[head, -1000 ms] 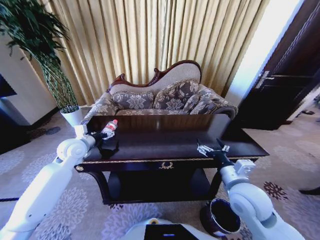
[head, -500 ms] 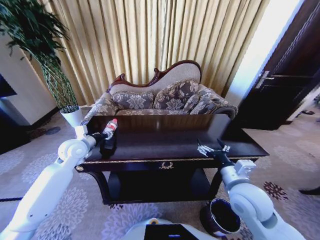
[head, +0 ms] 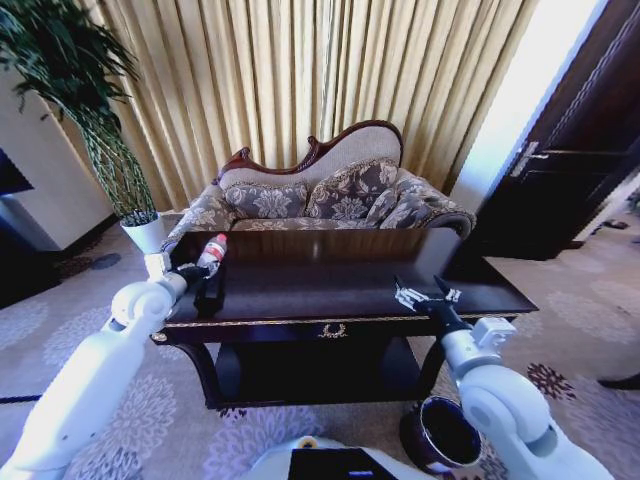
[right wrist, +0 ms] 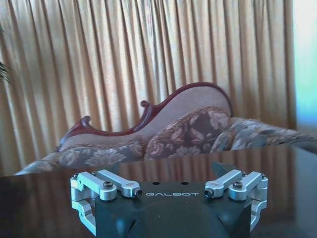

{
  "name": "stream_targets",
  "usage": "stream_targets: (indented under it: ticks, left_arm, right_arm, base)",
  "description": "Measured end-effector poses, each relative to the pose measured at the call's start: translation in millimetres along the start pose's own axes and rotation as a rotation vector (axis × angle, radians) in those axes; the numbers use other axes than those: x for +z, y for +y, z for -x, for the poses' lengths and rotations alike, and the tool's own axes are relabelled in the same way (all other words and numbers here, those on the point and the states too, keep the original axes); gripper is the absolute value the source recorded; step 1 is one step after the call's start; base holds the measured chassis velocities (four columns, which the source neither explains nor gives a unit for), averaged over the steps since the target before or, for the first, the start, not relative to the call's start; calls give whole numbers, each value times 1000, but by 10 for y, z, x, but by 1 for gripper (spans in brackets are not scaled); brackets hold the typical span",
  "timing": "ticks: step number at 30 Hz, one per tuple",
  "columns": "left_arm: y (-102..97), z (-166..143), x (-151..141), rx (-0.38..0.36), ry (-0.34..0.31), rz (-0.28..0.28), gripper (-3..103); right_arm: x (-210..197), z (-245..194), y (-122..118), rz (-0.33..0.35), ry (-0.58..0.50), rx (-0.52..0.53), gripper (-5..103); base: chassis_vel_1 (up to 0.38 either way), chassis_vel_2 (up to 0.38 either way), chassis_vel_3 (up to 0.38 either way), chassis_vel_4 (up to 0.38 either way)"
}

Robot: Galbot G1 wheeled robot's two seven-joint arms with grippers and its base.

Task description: Move to the front of the table and place the trash on the table into the trash bin.

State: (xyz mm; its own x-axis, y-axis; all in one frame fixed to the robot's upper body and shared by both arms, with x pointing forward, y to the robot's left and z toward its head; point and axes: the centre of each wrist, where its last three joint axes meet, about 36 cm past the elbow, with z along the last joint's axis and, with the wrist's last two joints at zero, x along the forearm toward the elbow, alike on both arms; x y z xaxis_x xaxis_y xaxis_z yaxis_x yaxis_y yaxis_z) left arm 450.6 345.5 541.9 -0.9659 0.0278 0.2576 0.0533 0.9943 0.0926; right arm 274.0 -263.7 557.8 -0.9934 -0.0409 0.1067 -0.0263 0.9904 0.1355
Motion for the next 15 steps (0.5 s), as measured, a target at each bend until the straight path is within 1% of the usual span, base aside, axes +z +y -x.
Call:
stream_targets:
  ticks: [1,2,3,4,5,6,7,8,9,10,12,13,14,15]
  left_arm:
    - [-9,-23,10,7,-34,26,42]
    - [-14,-51,23,14,-85,59,42]
    - [-14,-51,23,14,-85,59,42]
    - [-16,-68,27,17,-123,81,42]
    - [-18,-106,33,27,-223,132,42]
    - [-18,-115,28,35,-252,146,42]
    - [-18,-115,28,35,-252,146,42]
    - [-18,-128,17,47,-300,166,42]
    - [-26,-135,-6,57,-370,200,42]
    - [-26,-135,-6,57,-370,200,42]
    - [-75,-149,-86,84,-464,242,42]
    - [-106,-166,-123,99,-498,253,42]
    - [-106,-166,-123,99,-498,253,42]
    - [-131,-179,-147,109,-524,264,42]
  right_arm:
    - [-19,4,-6,10,7,-12,100]
    - [-45,15,-14,19,14,-28,100]
    - [-45,15,-14,19,14,-28,100]
    - [-71,28,-20,27,20,-43,100]
    - [-143,64,-27,40,23,-83,100]
    - [-169,76,-28,43,22,-97,100]
    - [-169,76,-28,43,22,-97,100]
    - [-214,99,-25,45,14,-123,100]
    - [-280,123,-18,48,0,-177,100]
    - [-280,123,-18,48,0,-177,100]
    - [-396,168,-21,55,-17,-277,100]
    - [-440,183,-21,62,-21,-310,100]
    - [-440,183,-21,62,-21,-310,100]
    - [-481,198,-19,67,-26,-344,100]
  base:
    - [0,0,0,0]
    - [0,0,0,0]
    - [0,0,0,0]
    - [0,0,0,0]
    - [0,0,0,0]
    - [0,0,0,0]
    - [0,0,0,0]
    - [0,0,0,0]
    - [0,0,0,0]
    - [0,0,0,0]
    - [0,0,0,0]
    - [0,0,0,0]
    - [0,0,0,0]
    - [0,0,0,0]
